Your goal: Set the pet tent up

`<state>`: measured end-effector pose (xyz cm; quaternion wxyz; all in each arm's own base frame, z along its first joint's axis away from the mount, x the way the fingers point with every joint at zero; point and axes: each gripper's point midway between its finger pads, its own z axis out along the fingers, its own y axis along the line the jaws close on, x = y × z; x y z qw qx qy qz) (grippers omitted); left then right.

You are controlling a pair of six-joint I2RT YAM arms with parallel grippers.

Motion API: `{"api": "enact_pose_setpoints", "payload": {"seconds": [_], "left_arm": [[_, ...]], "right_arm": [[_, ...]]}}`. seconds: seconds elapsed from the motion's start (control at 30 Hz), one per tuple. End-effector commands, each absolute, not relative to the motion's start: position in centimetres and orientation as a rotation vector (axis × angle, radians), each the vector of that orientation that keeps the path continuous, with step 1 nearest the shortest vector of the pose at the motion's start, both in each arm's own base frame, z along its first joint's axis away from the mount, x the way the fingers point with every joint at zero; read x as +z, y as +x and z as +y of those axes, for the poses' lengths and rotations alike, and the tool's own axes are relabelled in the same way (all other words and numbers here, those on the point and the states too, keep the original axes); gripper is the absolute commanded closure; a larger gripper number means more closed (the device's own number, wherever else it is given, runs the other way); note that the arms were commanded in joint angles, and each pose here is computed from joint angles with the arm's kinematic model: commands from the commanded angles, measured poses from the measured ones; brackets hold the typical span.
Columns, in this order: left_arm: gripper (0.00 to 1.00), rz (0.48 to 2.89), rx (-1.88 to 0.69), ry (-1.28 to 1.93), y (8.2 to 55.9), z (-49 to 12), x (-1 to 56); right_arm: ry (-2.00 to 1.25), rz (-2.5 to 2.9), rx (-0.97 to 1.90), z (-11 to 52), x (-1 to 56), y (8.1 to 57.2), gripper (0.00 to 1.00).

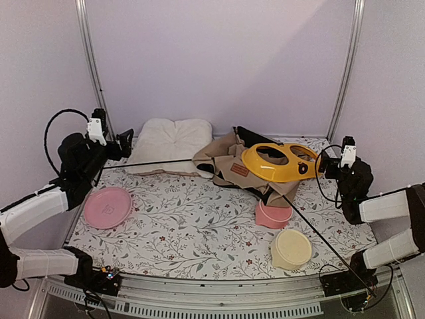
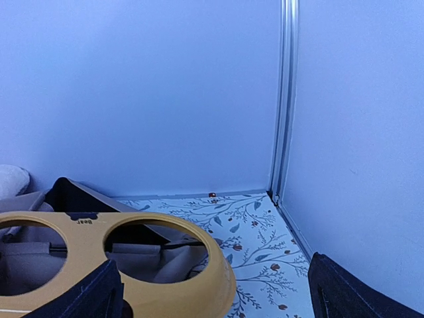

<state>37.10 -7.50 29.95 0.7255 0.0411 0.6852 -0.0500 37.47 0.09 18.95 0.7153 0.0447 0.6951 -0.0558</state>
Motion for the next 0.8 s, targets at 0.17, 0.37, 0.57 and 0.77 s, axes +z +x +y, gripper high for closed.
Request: {"api": "enact_pose_setpoints", "payload": {"seconds": [0.17,0.37,0.57,0.77], "left_arm": [[0.00,1.736,-0.374,0.327,33.1,-15.1,29.8],[0.01,1.770,-0.499,0.254,31.9,-15.6,31.3],[0.01,1.794,-0.555,0.163,31.1,-14.1,32.9],[0.01,1.866,-0.774,0.335,30.6,-18.5,31.3]], "right_arm": [[0.056,1.596,0.008,7.8,27.6,37.4,0.01],[-0.049,1.693,0.056,12.3,28.8,35.6,0.01],[-0.016,1.708,0.182,12.0,31.1,33.1,0.01],[0.231,1.761,0.280,9.8,30.2,31.3,0.01]]}}
